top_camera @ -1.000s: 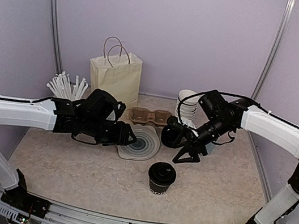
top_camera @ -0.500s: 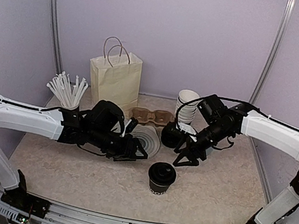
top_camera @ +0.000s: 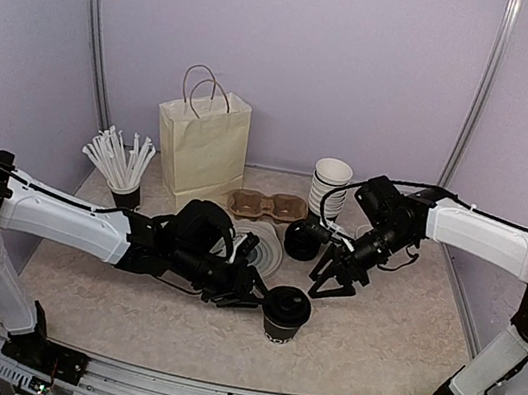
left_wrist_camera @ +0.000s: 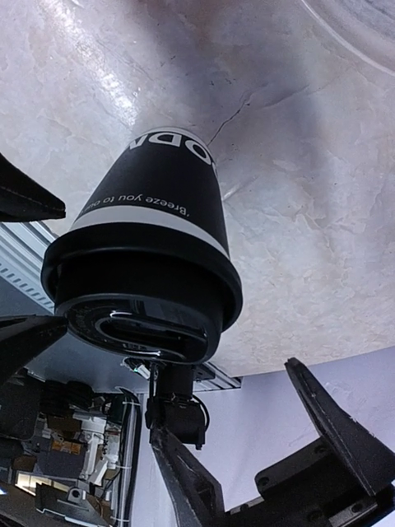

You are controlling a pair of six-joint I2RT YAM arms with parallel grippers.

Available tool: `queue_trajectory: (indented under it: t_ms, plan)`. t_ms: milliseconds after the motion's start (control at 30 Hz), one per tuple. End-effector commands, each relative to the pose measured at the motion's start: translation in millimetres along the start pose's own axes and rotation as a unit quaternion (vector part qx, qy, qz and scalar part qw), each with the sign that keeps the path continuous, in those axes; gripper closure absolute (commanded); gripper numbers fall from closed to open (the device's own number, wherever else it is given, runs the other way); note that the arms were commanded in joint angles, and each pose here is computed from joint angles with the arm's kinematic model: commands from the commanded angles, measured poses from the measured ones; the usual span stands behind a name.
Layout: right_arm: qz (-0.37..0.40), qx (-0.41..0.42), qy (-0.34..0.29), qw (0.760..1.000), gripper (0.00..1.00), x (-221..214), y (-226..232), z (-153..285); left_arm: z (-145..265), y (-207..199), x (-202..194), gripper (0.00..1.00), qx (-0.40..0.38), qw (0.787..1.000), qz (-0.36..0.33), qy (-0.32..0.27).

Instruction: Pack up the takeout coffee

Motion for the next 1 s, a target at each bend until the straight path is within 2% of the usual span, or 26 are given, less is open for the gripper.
queue_trajectory:
  t_ms: [0,467,800,967]
  plan:
    - [0.000,0.025,0.013,1.000,0.28,5,5,-15,-1,8,4,0.63,-0.001,1.000,0.013,-0.008]
    - [0.017,0.024,0.063,0.998,0.25,-7,10,-45,-12,19,6,0.68,0.005,1.000,0.025,0.001]
    - [-0.017,-0.006,0.117,0.993,0.28,-37,-7,-67,-22,65,-21,0.73,0.080,0.994,0.061,0.042]
    - [-0.036,0.001,0.137,0.990,0.33,-55,-10,-77,-29,102,-43,0.76,0.177,0.980,0.059,0.073]
Point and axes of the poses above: each gripper's point midway between its finger pads, its own z axis back along the fingers, its own y axis along the line the jaws close on, x = y × z, the point moved 4 cm from there along z, back along the fingers, and after that the axes turned 1 degree about z, right-handed, at the moved point
